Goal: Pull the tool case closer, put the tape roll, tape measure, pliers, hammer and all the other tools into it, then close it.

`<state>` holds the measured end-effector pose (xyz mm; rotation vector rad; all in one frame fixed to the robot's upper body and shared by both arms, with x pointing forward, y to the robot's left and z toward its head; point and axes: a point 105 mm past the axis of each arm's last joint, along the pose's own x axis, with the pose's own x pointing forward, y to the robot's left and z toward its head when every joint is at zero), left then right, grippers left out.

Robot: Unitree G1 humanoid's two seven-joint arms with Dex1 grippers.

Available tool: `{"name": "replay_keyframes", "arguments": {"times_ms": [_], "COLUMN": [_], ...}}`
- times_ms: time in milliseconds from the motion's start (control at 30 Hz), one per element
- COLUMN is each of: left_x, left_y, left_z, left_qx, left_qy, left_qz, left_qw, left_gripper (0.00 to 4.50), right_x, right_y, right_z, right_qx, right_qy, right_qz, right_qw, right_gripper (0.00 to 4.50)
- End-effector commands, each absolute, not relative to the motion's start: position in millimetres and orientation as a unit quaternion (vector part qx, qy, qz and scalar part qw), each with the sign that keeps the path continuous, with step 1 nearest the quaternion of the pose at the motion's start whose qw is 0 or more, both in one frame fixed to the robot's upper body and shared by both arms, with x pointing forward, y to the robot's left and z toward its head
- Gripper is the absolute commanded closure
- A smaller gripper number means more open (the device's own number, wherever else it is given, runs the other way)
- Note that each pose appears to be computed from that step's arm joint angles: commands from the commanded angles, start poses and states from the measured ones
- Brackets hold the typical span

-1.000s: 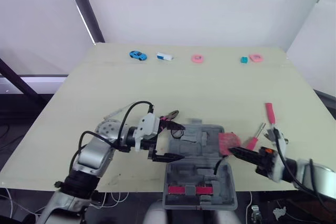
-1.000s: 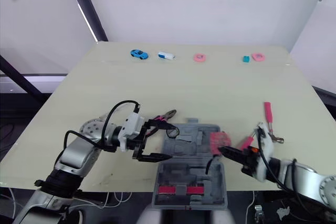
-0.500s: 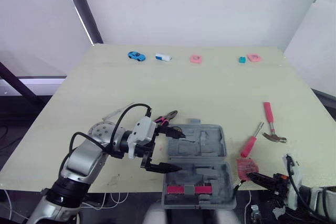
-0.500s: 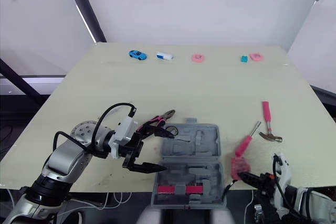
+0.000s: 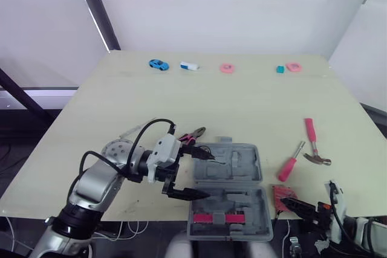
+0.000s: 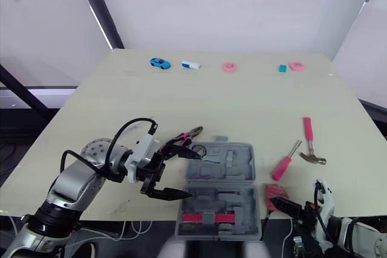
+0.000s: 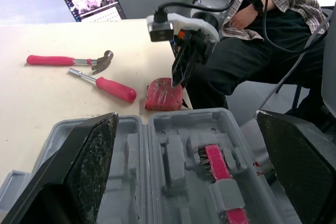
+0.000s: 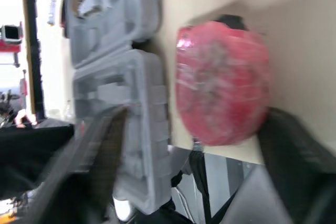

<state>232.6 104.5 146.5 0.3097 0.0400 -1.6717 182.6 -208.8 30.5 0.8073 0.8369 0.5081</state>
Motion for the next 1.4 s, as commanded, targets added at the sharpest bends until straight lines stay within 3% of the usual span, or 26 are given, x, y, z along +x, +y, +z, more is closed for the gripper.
{"name": "replay_keyframes", "arguments": {"times_ms": [33,100,200,367,567,700,933,1400], "left_x": [226.8,221.2,215.9,214.5,214.3,210.7,204.9,206.4], "left_y": [108.6,114.1,123.5,140.8,153.1,157.9,155.7,155.8], "left_z": [155.9,152.2,154.5,156.3,165.2,169.6,172.9,172.3], "left_qx": [0.122,0.120,0.124,0.158,0.176,0.173,0.164,0.166], "left_qy": [0.006,0.019,0.026,0.031,0.022,0.023,0.021,0.019], "left_qz": [-0.747,-0.756,-0.768,-0.770,-0.764,-0.763,-0.760,-0.756], "left_qw": [0.654,0.643,0.628,0.617,0.620,0.622,0.628,0.633], "left_gripper": [0.00,0.00,0.00,0.00,0.00,0.00,0.00,0.00], "right_x": [179.0,181.7,180.6,175.0,192.3,202.4,222.5,223.0], "right_y": [-226.3,-234.9,-236.8,-227.0,-219.4,-211.3,-212.3,-202.2], "right_z": [41.1,48.6,64.3,61.6,50.6,44.8,25.2,22.6], "right_qx": [0.345,0.292,0.116,-0.099,-0.213,-0.232,-0.226,-0.232], "right_qy": [0.378,0.353,0.298,0.249,0.175,0.132,0.136,0.151], "right_qz": [0.244,0.265,0.359,0.482,0.530,0.548,0.552,0.560], "right_qw": [0.823,0.849,0.877,0.834,0.802,0.793,0.791,0.781], "right_gripper": [0.04,0.04,0.04,0.04,0.04,0.04,0.04,0.04]}}
